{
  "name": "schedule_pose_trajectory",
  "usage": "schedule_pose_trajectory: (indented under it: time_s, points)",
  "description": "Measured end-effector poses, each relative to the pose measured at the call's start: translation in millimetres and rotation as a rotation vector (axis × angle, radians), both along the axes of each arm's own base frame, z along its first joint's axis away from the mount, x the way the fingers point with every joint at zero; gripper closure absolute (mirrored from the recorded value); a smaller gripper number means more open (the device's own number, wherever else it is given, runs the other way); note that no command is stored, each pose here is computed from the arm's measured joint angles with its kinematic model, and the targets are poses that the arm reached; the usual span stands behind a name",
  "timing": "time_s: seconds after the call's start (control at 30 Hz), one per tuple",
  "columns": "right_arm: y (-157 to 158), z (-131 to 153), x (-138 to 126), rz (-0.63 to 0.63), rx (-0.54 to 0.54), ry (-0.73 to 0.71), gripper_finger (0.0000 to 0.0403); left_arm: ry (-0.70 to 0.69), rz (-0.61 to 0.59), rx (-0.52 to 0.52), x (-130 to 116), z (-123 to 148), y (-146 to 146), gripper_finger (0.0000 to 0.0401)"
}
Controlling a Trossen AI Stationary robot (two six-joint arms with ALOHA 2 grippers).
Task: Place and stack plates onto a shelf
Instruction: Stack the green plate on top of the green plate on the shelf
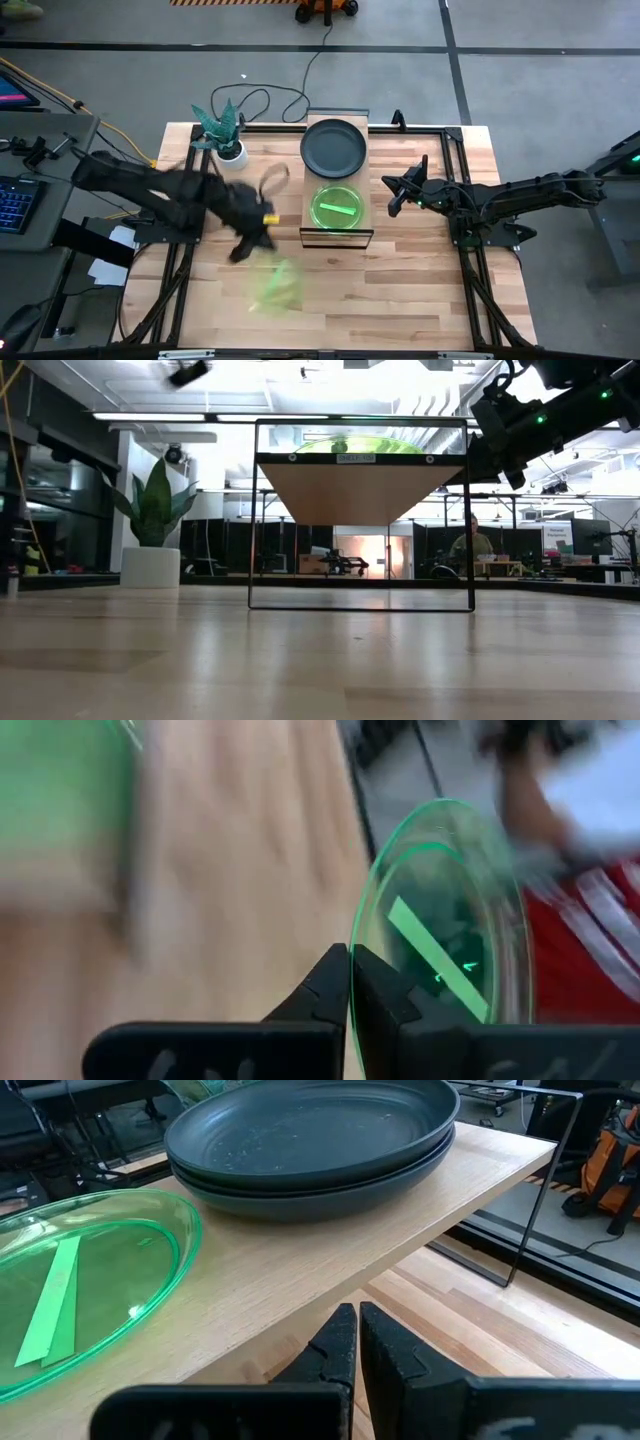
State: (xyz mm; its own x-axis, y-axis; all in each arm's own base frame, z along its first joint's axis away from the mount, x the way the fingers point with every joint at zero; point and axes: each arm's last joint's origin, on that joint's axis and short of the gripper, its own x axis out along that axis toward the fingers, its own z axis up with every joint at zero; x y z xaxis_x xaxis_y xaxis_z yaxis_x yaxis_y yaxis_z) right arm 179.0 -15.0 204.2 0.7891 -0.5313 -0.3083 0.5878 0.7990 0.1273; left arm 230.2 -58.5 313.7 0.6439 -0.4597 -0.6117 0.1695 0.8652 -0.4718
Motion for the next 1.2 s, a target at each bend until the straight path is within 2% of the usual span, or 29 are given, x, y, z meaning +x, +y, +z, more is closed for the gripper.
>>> schedule_pose_trajectory:
  time_s: [0.1,0.17,0.23,0.33,0.47,0.57,0.7,0.8,1.2]
  points:
    - [0.1,0.0,0.1,0.003,0.001,0.0,0.0403,-0.166,0.193,0.153,10.0,37.7,21.5,0.0401]
    - [0.1,0.0,0.1,0.003,0.001,0.0,0.0403,-0.218,0.334,0.259,14.7,51.9,38.6,0.0401]
    - [0.1,0.0,0.1,0.004,0.001,0.0,0.0403,-0.256,0.431,0.304,20.7,59.2,55.2,0.0401]
    - [0.4,-0.1,0.2,0.013,0.005,0.0,0.0403,-0.248,0.523,0.302,30.8,54.8,79.4,0.0401]
    - [0.4,-0.1,0.2,0.013,0.005,0.0,0.0403,-0.176,0.601,0.311,53.3,33.6,107.5,0.0401]
    - [0.3,-0.1,0.2,0.013,0.005,0.0,0.0403,-0.142,0.619,0.264,73.9,14.6,122.1,0.0401]
    - [0.4,-0.1,0.2,0.014,0.003,0.001,0.0403,-0.148,0.553,0.156,96.2,-3.2,127.0,0.0401]
    - [0.3,-0.1,0.2,0.014,0.003,0.002,0.0403,-0.17,0.53,0.142,105.4,-8.5,125.3,0.0401]
    - [0.4,-0.3,0.1,0.015,0.002,0.004,0.0403,-0.187,0.533,0.136,107.1,-6.1,118.1,0.0401]
